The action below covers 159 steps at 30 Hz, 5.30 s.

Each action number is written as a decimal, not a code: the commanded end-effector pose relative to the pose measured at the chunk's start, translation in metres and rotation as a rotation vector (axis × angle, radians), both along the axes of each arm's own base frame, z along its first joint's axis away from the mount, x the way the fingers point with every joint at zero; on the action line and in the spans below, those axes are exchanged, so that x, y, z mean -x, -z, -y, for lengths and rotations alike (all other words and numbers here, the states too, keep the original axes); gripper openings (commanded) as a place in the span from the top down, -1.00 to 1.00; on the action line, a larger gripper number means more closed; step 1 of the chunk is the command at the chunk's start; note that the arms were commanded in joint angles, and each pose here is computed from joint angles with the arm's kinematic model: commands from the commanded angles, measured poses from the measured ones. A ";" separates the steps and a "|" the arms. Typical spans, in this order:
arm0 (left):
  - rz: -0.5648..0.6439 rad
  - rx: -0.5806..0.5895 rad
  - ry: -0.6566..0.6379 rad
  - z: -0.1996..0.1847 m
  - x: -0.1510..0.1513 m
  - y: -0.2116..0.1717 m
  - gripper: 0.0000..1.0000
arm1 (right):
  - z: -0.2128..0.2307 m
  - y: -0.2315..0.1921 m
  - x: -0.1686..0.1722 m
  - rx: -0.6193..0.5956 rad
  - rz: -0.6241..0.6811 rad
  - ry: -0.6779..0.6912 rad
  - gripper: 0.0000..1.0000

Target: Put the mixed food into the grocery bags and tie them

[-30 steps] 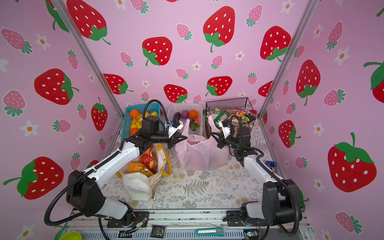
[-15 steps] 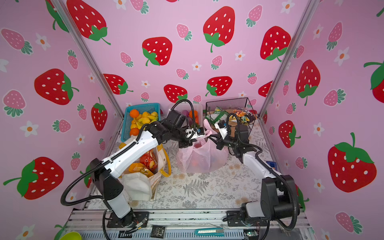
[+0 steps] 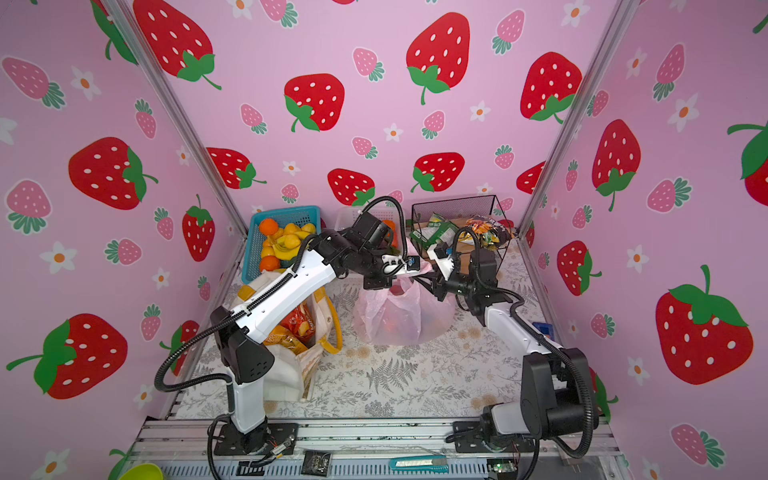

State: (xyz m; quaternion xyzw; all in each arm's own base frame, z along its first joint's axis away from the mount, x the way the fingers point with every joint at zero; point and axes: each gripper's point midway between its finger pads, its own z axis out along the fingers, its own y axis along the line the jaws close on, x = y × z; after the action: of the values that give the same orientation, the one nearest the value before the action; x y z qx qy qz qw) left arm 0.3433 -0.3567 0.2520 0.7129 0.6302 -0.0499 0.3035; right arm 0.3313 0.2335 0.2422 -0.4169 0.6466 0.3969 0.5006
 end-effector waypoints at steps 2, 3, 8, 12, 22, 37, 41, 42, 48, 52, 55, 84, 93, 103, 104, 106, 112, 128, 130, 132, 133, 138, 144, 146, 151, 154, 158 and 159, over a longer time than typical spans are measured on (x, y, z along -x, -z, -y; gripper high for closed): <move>-0.004 -0.018 0.043 0.001 0.006 -0.002 1.00 | -0.003 -0.009 0.010 -0.031 0.059 -0.051 0.34; -0.005 -0.018 0.043 0.002 0.005 -0.001 1.00 | -0.004 -0.009 0.011 -0.036 0.060 -0.056 0.32; -0.005 -0.013 0.039 0.007 0.000 0.002 1.00 | -0.003 -0.007 0.014 -0.040 0.062 -0.065 0.17; -0.011 -0.005 0.048 0.012 -0.001 0.003 1.00 | -0.004 -0.010 0.016 -0.047 0.072 -0.074 0.06; -0.012 -0.016 0.072 0.017 0.001 0.008 1.00 | -0.002 -0.027 0.015 -0.102 0.107 -0.044 -0.12; -0.008 -0.018 0.074 0.019 0.001 0.007 1.00 | -0.003 -0.035 0.022 -0.118 0.132 -0.068 -0.14; -0.008 -0.017 0.074 0.020 0.002 0.007 1.00 | -0.003 -0.034 0.020 -0.116 0.129 -0.057 0.21; -0.009 -0.017 0.074 0.020 0.002 0.007 1.00 | -0.002 -0.033 0.020 -0.115 0.125 -0.051 0.32; -0.025 0.018 0.057 0.022 0.003 -0.001 1.00 | 0.001 -0.028 0.016 -0.104 0.116 -0.007 0.87; -0.050 0.082 0.066 0.023 0.010 -0.014 0.91 | 0.004 -0.025 0.014 -0.100 0.109 0.016 1.00; -0.061 0.131 0.082 0.022 0.016 -0.022 0.63 | 0.004 -0.025 0.015 -0.100 0.112 0.021 1.00; -0.076 0.067 0.075 0.023 0.001 0.011 1.00 | 0.001 -0.030 0.025 -0.116 0.124 -0.032 0.58; -0.082 0.054 0.081 0.024 0.002 0.014 1.00 | 0.002 -0.032 0.025 -0.119 0.128 -0.024 0.51; -0.083 0.123 0.079 0.025 0.006 -0.006 0.77 | 0.004 -0.028 0.022 -0.108 0.128 0.007 1.00; -0.091 0.151 0.082 0.025 0.008 -0.012 0.62 | 0.005 -0.028 0.022 -0.109 0.129 0.008 1.00; -0.104 0.216 0.091 0.025 0.014 -0.025 0.44 | 0.005 -0.030 0.022 -0.110 0.132 0.008 1.00; -0.174 0.473 0.067 0.023 0.016 -0.071 -0.16 | 0.003 -0.031 0.026 -0.113 0.135 -0.002 1.00; -0.325 0.663 0.067 0.045 0.003 -0.111 0.08 | -0.004 -0.024 0.030 -0.109 0.108 -0.010 1.00; -0.323 0.665 0.070 0.044 0.004 -0.111 0.42 | -0.003 -0.022 0.025 -0.107 0.093 0.019 1.00; -0.319 0.663 0.072 0.042 0.006 -0.109 0.73 | -0.001 -0.022 0.020 -0.112 0.075 0.057 1.00; -0.312 0.662 0.073 0.041 0.007 -0.107 0.84 | 0.000 -0.021 0.018 -0.116 0.060 0.071 1.00; -0.247 0.666 0.049 0.033 0.008 -0.087 1.00 | 0.006 -0.020 0.005 -0.139 -0.027 0.167 0.93; -0.147 0.626 -0.018 0.025 -0.001 -0.040 1.00 | 0.008 -0.021 0.003 -0.176 -0.089 0.196 0.85; -0.150 0.602 -0.033 0.027 -0.002 -0.026 1.00 | 0.006 -0.023 0.005 -0.186 -0.096 0.190 0.83; -0.186 0.559 -0.048 0.033 -0.004 0.000 1.00 | 0.005 -0.020 0.005 -0.188 -0.107 0.193 0.74; -0.206 0.546 -0.047 0.037 -0.001 0.010 1.00 | 0.006 -0.018 0.003 -0.187 -0.117 0.205 0.68; -0.219 0.539 -0.062 0.040 -0.003 0.018 1.00 | 0.005 -0.016 0.003 -0.185 -0.122 0.199 0.59; -0.221 0.540 -0.064 0.041 -0.004 0.020 1.00 | 0.005 -0.015 0.003 -0.181 -0.122 0.203 0.56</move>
State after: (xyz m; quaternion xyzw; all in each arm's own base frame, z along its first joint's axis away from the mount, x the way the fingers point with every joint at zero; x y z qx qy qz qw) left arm 0.3465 -0.3941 0.2368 0.5740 0.6484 -0.2857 0.4105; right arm 0.3308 0.2281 0.2551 -0.2795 0.6789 0.4237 0.5305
